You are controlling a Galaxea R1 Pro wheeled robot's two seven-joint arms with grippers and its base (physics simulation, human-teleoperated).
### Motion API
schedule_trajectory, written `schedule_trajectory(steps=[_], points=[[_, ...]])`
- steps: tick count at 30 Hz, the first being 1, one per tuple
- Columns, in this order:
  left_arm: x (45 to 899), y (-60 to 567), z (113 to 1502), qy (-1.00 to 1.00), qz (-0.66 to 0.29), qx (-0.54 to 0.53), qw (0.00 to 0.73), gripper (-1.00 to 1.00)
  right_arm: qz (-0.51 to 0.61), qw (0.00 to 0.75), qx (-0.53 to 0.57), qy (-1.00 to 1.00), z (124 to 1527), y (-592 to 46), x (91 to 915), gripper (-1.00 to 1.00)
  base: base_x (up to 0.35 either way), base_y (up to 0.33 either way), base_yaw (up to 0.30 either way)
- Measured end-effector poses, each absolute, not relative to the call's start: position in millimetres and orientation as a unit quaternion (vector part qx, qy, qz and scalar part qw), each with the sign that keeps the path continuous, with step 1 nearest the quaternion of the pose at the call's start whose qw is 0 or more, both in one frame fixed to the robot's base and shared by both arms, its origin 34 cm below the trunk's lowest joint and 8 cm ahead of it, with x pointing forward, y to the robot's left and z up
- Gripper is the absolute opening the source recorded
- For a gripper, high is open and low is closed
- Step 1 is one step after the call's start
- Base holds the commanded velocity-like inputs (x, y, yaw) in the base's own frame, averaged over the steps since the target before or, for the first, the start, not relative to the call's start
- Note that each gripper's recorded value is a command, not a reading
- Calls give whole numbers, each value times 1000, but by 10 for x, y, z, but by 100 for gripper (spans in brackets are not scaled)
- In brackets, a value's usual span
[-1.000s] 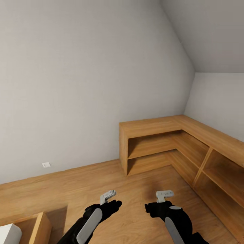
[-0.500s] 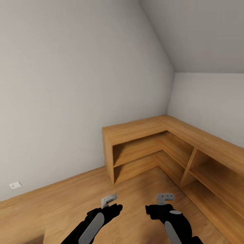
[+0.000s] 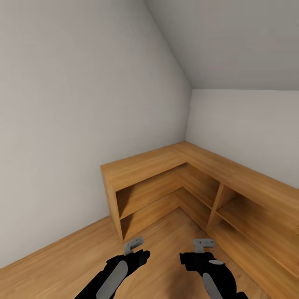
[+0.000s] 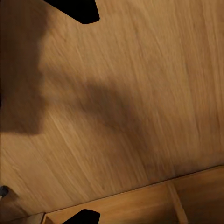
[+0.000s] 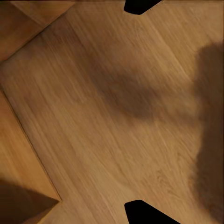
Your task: In the bedroom, organize the workspace by keeping the computer under the desk, ensuring the monitor is on the desk, placing the keyboard on the desk next to the monitor, placing the mouse on the desk next to the keyboard, moving the folder from the swivel chair onto the desk next to the mouse, stacking the notebook on top of the folder with the pen on top of the notebook, and positioning the swivel chair next to the desk.
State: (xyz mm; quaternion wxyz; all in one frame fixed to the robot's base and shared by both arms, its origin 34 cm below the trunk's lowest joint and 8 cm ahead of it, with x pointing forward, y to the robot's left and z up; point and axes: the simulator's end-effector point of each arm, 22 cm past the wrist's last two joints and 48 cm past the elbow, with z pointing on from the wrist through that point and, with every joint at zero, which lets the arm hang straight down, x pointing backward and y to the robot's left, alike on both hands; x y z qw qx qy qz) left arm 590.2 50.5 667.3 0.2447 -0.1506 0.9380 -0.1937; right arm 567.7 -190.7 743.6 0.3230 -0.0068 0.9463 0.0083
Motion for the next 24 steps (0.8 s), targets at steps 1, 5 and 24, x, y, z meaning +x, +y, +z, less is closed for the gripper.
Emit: schedule_trajectory(steps=[1, 5, 24], points=[[5902, 505, 6673, 938, -194, -151, 245, 100, 8, 323, -5, 946, 7431, -1915, 5672, 100, 335, 58, -300], [5899, 507, 6670, 938, -194, -152, 244, 100, 0, 322, 29, 946, 7335, -2131, 5571, 100, 300, 127, -300], [5900, 487, 6672, 938, -196, -151, 243, 100, -3, 368, 98, 924, 7207, -2352, 5385, 100, 88, 279, -300]])
